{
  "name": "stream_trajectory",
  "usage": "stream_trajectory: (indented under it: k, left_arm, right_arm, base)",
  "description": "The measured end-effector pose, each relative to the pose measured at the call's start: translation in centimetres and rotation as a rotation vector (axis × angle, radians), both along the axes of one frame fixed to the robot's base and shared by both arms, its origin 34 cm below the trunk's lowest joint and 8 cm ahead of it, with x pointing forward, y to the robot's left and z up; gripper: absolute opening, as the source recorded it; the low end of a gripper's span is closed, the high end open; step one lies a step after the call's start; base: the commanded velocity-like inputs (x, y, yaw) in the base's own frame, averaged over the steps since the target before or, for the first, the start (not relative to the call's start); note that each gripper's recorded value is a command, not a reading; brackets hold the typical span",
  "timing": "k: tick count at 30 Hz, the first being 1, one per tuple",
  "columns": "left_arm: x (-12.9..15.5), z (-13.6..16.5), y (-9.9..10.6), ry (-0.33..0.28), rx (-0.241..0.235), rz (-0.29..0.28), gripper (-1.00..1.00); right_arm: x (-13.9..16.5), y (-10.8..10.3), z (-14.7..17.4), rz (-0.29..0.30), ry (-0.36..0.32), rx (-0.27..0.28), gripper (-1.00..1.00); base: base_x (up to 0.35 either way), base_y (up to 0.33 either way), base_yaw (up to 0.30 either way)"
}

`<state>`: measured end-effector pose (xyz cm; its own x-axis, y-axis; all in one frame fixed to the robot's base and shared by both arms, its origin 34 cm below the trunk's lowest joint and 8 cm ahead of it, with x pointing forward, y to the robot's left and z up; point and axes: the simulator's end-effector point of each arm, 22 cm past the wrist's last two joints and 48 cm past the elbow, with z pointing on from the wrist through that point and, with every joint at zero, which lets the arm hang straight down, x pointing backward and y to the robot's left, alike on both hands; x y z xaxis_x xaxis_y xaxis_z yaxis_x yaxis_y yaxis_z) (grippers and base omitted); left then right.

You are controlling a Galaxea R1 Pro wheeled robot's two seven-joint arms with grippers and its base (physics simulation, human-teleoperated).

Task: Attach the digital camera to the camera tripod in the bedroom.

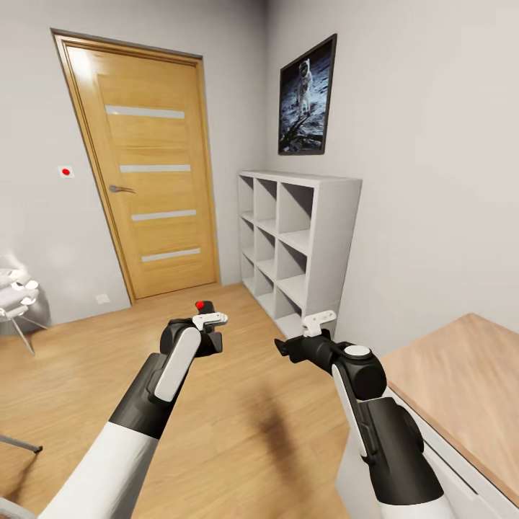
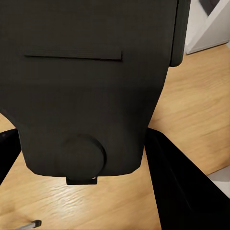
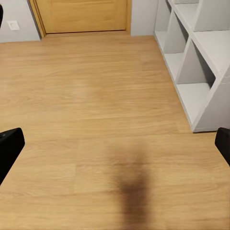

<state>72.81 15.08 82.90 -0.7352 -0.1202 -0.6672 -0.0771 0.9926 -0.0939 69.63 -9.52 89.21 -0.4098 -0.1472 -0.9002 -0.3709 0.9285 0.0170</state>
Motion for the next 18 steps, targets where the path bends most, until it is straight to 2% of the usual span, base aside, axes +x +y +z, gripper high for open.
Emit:
stream_trajectory:
  k: [5,15,18]
  left_arm:
    - [-0.01,0.03,0.02,-0.001,0.000,0.000,-1.00]
    - [0.03,0.25,0.15,-0.007,0.003,0.002,-1.00]
    - [0.05,0.27,0.15,-0.008,0.003,0.002,-1.00]
  right_arm:
    - [-0.02,0.05,0.02,0.001,0.000,0.000,1.00]
    - [-0.06,0.12,0.05,0.003,-0.001,-0.001,1.00]
    - [-0.05,0.14,0.03,0.003,-0.001,-0.001,1.00]
  base:
    - [0.071,-0.043,0.006]
    - [0.256,-0.099,0.001]
    - [0.128,-0.045,0.000]
